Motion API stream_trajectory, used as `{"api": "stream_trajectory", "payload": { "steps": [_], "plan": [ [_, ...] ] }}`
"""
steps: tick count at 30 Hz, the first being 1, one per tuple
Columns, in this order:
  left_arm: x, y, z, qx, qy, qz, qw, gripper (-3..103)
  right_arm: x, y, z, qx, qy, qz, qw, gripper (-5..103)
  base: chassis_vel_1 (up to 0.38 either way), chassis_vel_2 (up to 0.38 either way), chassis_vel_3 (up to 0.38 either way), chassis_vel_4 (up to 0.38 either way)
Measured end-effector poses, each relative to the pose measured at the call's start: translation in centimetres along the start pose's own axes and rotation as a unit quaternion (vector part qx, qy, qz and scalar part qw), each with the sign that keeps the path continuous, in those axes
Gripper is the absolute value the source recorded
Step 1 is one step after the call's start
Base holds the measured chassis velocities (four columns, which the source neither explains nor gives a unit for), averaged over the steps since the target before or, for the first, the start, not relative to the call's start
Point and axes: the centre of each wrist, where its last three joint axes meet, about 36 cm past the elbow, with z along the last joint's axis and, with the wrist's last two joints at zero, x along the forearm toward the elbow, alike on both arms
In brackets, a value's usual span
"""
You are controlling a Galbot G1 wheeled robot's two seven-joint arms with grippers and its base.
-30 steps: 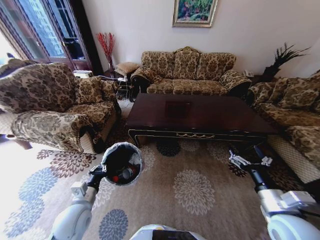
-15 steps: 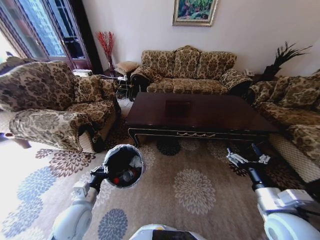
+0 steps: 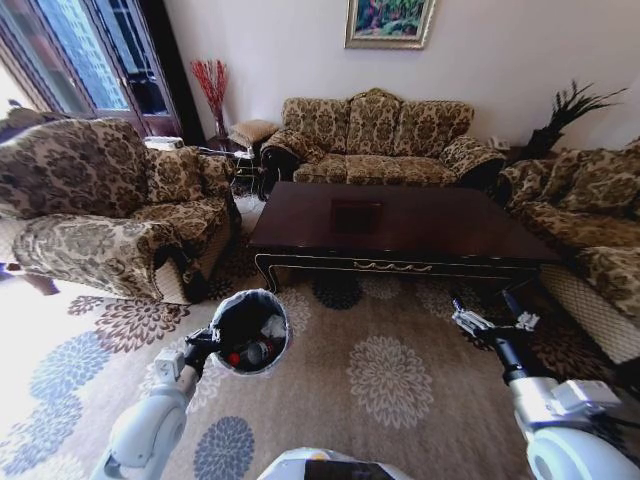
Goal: Move to the front of the table and place the trash on the table into the trash bin.
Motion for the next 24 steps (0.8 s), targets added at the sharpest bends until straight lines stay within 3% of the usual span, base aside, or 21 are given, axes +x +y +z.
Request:
{"api": "stream_trajectory", "payload": {
  "steps": [8,24],
  "plan": [
    [-0.1,0.1,0.1,0.002,-0.001,-0.002,1.0000,0,0.7,0.9,3.3,-0.001,-0.012,-0.009,1.000,100,0.000,0.000,0.000,0.000],
    [-0.2,0.1,0.2,0.000,-0.001,-0.002,1.0000,0,1.2,0.6,4.4,0.008,-0.012,-0.006,1.000,100,0.000,0.000,0.000,0.000]
  ]
}}
